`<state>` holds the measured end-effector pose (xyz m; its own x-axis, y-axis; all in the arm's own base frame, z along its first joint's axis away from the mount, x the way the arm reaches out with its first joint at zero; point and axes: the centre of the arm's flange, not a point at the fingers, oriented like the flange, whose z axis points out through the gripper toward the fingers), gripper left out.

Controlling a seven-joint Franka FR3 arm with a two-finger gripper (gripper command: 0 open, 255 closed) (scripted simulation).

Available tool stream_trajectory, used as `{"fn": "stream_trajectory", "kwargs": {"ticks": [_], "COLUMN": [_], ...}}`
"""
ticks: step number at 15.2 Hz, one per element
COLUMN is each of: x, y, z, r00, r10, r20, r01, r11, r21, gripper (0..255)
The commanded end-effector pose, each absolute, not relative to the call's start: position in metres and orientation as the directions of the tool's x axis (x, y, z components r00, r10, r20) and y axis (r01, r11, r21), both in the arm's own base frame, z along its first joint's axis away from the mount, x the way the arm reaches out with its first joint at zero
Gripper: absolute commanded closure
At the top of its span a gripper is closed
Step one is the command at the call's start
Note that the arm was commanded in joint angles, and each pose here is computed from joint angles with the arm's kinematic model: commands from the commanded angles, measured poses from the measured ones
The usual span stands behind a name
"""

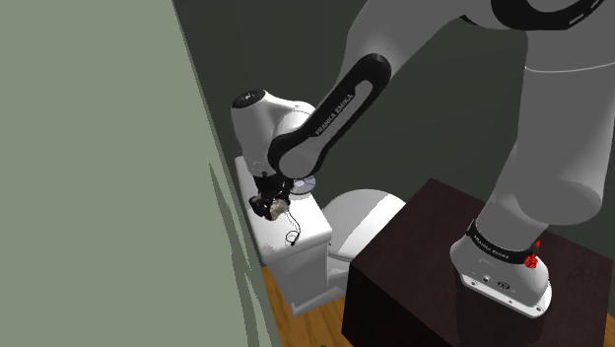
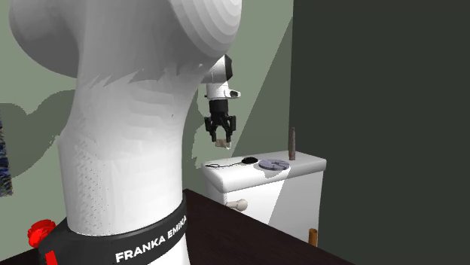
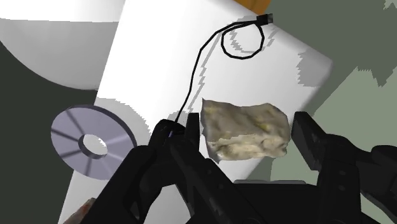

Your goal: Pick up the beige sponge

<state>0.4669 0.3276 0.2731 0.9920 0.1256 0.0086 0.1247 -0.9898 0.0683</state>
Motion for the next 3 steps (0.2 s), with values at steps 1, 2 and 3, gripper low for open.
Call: {"fn": "stream_trajectory", "kwargs": {"ticks": [1,2,3], "x": [0.4673,0.4672,0.4673], "y": [0.3278,0.3278,0.3278], "z": [0.284,0.2848,0.2848], "r00": [0.992,0.992,0.992], "r10": [0.126,0.126,0.126], "r20": [0.008,0.008,0.008], "r01": [0.125,0.125,0.125], "r11": [-0.99,-0.99,-0.99], "r21": [0.068,0.068,0.068], "gripper": [255,255,255]}}
